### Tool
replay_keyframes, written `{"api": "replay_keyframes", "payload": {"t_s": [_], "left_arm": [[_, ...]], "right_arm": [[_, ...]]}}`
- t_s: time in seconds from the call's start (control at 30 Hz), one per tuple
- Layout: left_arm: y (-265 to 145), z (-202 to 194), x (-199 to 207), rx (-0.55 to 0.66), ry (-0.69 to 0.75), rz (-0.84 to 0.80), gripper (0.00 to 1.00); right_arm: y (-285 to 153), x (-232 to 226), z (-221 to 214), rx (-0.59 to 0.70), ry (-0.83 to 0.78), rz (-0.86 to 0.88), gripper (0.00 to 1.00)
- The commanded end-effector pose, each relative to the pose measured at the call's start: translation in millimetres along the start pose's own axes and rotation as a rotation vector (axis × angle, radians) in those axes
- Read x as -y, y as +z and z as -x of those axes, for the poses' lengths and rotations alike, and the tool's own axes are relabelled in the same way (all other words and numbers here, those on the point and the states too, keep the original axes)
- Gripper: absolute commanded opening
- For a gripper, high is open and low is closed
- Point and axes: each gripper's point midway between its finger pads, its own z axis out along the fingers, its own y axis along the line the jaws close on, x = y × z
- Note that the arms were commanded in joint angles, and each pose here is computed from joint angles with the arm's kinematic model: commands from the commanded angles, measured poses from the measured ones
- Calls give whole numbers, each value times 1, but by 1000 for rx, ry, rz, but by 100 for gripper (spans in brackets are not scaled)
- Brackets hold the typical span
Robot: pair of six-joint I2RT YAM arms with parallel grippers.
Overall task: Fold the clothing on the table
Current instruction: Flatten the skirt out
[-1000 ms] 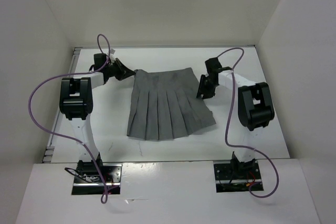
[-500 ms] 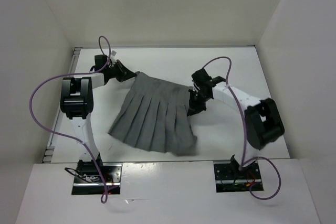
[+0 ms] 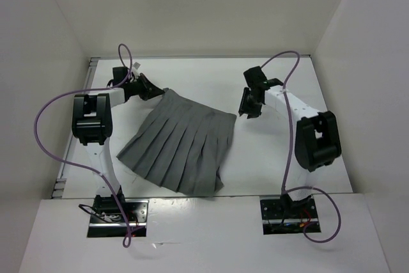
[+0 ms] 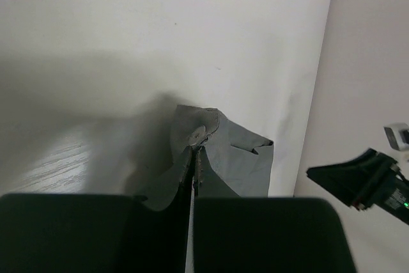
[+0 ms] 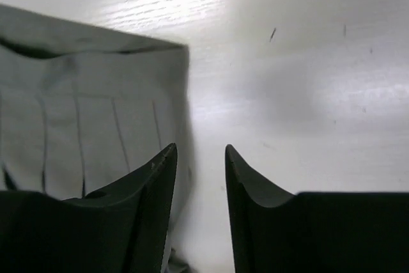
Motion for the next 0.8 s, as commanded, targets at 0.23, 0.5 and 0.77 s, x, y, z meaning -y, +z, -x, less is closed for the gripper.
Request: {"api": "replay_keyframes", "payload": {"t_s": [0.23,0.5,0.77], "left_arm": [[0,15,10,-9,58,-57,0],[2,15,9,-17,66,-64,0],[1,12,9,-28,59,-67,0]], "right_arm": [[64,-43,60,99,-85,117,36],[88,-47,62,63,-90,131,36],[99,-46,49,24,-100,146,36]]}}
